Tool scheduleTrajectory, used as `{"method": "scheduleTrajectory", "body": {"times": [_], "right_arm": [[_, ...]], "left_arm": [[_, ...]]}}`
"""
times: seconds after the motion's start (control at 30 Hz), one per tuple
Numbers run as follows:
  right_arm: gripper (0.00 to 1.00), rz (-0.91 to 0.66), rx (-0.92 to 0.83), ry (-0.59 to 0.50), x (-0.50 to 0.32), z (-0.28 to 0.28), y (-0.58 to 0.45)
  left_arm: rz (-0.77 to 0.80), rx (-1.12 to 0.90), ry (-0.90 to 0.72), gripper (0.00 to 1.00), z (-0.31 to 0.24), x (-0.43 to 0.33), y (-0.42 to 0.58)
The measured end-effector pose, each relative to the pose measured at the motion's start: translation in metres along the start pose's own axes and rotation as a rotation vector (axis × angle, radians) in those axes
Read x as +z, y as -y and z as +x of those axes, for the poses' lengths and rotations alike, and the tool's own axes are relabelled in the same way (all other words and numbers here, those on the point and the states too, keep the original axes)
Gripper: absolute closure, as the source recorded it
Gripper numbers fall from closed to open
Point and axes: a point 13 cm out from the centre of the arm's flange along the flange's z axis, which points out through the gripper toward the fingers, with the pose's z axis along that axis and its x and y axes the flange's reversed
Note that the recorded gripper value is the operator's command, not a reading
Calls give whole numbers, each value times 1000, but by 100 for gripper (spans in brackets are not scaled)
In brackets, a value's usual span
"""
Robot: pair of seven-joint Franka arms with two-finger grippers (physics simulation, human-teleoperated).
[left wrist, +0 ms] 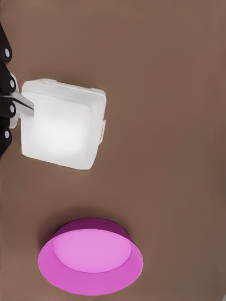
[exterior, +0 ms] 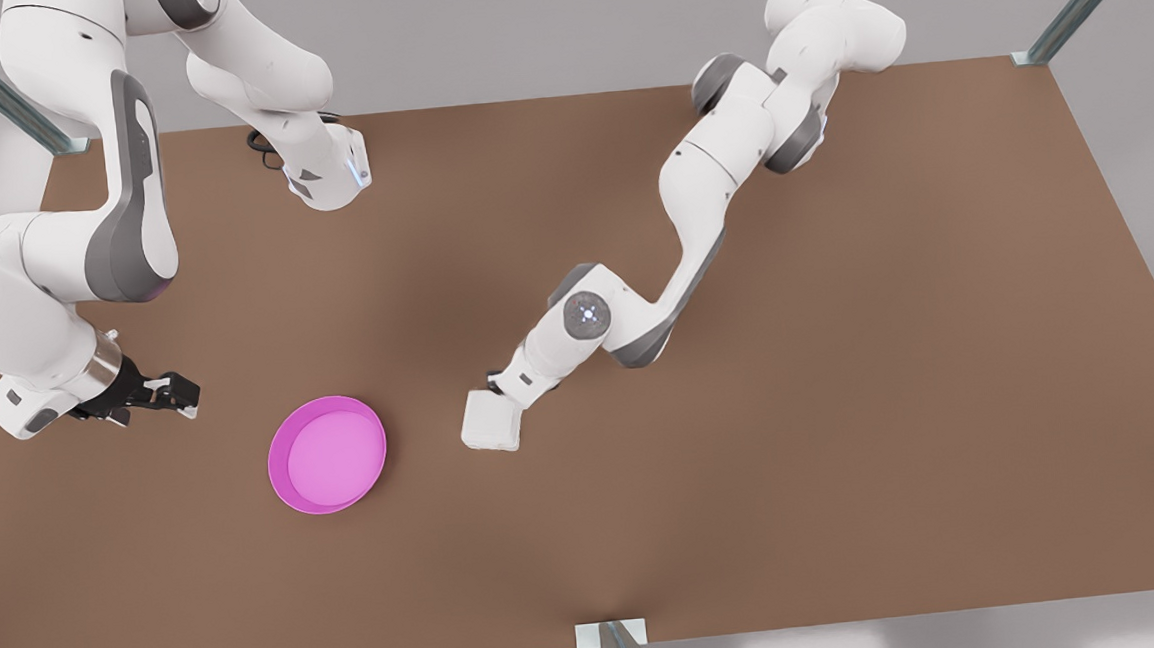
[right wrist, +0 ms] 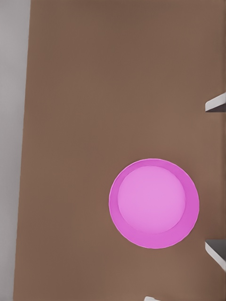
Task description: Pack egg into the box and close the box lid
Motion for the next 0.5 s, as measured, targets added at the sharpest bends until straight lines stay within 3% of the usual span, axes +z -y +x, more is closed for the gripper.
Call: {"method": "scheduleTrajectory", "body": {"times": [0.03,0.07,0.13,0.23,0.33,0.5], "right_arm": [[0,0,-2,0,0,0,0],[0,-1,-3,0,0,0,0],[0,-1,-6,0,0,0,-1],[0,-2,-11,-1,1,0,-1],[0,-2,-13,0,0,0,-1],[0,0,-16,2,-4,0,1]], "left_arm": [[18,-42,3,55,-33,-67,-6],[17,-89,20,0,-70,-144,-29],[-86,-182,52,0,-124,-257,-122],[-327,-259,52,0,-143,-357,-256],[-585,-265,-8,0,-73,-442,-342],[-582,-213,-93,0,-27,-506,-369]]}}
